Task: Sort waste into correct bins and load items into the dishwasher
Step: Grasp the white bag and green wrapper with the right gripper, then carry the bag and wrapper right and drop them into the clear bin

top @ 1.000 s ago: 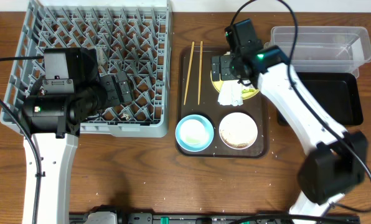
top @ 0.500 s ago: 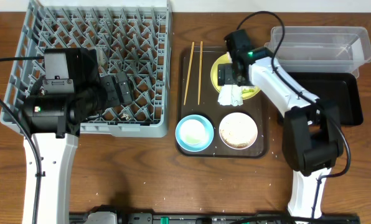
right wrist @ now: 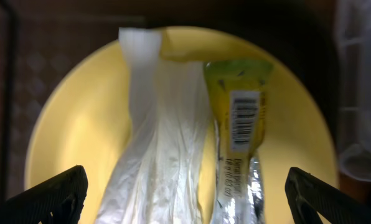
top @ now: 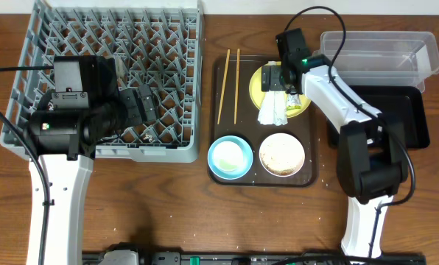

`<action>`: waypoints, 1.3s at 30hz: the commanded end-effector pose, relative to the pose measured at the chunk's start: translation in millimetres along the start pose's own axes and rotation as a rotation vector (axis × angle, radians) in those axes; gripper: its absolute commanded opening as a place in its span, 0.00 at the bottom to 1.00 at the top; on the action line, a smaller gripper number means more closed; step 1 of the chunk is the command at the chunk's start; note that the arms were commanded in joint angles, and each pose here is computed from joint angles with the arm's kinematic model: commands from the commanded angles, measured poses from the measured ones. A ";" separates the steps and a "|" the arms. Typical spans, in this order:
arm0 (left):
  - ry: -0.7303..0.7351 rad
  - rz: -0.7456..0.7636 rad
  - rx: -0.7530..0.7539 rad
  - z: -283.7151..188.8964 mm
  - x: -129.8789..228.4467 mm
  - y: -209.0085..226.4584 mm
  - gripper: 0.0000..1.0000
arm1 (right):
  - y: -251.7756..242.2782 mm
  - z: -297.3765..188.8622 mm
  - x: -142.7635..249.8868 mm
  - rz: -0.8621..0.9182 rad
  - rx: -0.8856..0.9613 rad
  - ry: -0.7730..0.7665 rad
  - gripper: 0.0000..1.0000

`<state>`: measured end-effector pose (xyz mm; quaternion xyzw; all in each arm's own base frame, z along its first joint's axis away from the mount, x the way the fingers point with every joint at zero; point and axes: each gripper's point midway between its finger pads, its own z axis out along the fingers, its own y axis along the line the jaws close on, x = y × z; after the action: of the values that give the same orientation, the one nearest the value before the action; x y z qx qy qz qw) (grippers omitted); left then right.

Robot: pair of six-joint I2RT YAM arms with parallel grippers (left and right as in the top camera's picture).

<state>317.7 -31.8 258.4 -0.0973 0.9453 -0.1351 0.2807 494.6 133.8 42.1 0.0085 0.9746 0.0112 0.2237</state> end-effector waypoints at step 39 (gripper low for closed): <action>0.009 -0.014 0.008 1.9 1.0 -0.2 0.98 | -219.2 -135.5 -92.2 0.776 0.220 -0.411 0.02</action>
<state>317.6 -31.8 258.3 -0.0973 0.9453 -0.1351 0.2805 505.9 -73.3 249.3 0.3509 0.8348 -0.0013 0.4242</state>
